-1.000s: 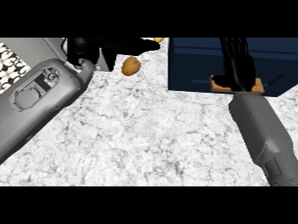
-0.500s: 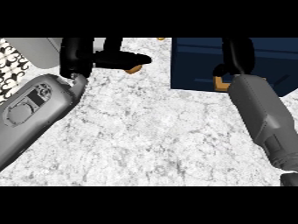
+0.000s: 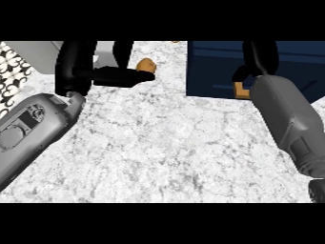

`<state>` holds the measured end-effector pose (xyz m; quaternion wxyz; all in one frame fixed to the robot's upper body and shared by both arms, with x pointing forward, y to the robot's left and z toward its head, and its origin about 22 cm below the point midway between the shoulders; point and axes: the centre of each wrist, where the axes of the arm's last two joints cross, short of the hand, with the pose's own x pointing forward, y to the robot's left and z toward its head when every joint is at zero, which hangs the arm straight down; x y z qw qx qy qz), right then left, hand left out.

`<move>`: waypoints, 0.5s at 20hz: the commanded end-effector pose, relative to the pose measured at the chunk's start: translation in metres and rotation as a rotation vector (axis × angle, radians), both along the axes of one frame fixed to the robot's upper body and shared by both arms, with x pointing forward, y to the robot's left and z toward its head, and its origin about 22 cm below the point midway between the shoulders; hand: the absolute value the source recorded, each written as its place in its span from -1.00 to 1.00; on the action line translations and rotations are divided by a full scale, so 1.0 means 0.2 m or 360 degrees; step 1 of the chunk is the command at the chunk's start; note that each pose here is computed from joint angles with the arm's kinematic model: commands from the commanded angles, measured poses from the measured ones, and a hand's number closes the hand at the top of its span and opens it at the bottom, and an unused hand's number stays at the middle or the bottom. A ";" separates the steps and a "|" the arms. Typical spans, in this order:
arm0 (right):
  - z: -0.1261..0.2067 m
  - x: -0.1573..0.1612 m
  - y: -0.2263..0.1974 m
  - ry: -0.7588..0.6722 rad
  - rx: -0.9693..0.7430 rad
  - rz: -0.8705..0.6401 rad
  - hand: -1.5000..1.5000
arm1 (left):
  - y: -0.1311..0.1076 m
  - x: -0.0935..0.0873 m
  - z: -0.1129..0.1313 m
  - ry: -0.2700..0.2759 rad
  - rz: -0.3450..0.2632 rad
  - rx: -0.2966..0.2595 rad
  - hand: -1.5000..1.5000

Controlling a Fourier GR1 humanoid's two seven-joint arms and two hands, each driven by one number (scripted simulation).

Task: Pick up the can, place it into the drawer and close the drawer

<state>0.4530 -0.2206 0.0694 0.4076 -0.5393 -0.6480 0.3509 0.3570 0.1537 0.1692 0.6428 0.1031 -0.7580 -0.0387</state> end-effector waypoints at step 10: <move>0.15 0.06 0.20 -0.0168 0.0721 0.0241 -1.00 | 0.05 -0.09 -0.09 0.0028 -0.0020 -0.0013 -1.00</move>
